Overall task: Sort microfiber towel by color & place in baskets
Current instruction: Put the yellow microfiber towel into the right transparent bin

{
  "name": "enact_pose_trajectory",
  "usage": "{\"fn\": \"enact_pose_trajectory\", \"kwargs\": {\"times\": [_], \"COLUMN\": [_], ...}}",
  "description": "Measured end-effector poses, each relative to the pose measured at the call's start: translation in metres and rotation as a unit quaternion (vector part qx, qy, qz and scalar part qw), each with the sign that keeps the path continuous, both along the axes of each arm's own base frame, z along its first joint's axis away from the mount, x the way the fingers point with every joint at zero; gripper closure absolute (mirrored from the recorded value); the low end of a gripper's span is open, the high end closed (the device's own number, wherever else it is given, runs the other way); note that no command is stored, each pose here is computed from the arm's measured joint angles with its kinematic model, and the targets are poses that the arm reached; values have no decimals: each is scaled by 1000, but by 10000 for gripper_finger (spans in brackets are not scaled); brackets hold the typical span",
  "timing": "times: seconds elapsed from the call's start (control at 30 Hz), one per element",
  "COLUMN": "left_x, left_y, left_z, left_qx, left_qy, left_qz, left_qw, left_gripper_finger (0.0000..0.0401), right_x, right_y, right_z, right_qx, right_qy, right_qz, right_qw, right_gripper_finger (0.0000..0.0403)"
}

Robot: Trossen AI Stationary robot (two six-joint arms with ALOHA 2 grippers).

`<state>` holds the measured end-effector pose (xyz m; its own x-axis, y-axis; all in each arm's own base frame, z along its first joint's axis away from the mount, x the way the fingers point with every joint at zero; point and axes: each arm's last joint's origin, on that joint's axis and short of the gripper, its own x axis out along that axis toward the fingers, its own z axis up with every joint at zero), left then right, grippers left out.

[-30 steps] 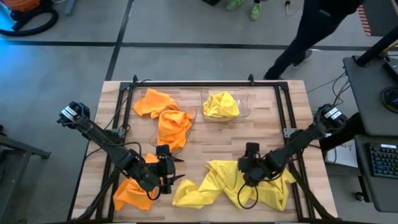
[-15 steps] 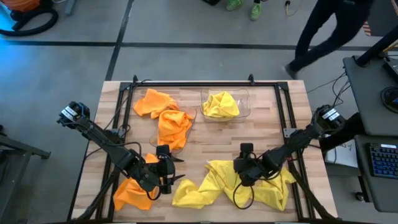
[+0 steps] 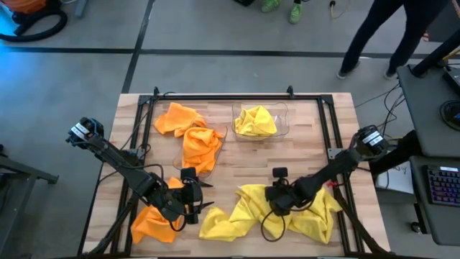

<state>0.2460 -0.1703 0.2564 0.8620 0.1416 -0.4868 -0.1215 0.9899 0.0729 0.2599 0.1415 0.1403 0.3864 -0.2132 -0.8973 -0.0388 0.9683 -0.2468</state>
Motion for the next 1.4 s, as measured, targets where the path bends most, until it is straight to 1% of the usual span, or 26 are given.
{"fn": "enact_pose_trajectory", "kwargs": {"times": [0.1,0.17,0.3,0.4,0.6,0.77,0.97,1.03,1.2,1.3,1.4], "left_x": [0,0,0,0,0,0,0,0,0,0,0], "left_y": [0,0,0,0,0,0,0,0,0,1,2], "left_z": [0,0,0,0,0,0,0,0,0,0,1], "left_qx": [0,0,0,0,0,1,1,0,2,12,24], "left_qy": [0,0,1,1,0,0,0,0,0,-5,-7], "left_qz": [0,0,0,0,0,0,0,0,0,11,12], "left_qw": [1000,1000,1000,1000,1000,1000,1000,1000,1000,1000,1000], "left_gripper_finger": [154,154,154,154,154,154,154,154,154,154,154], "right_x": [0,0,-3,-8,-22,-35,-50,-53,-57,-54,-49], "right_y": [-2,-3,-4,-6,-10,-16,-26,-30,-43,-54,-67], "right_z": [2,11,46,72,121,160,197,206,222,231,238], "right_qx": [-1,-7,-14,-16,-2,6,11,-4,-88,-126,-147], "right_qy": [-2,-22,-102,-169,-288,-383,-467,-489,-522,-524,-524], "right_qz": [-4,-8,-19,-24,-14,3,22,20,-22,-46,-73], "right_qw": [1000,1000,995,985,957,924,884,872,848,841,836], "right_gripper_finger": [392,393,394,394,394,394,394,394,394,394,394]}}
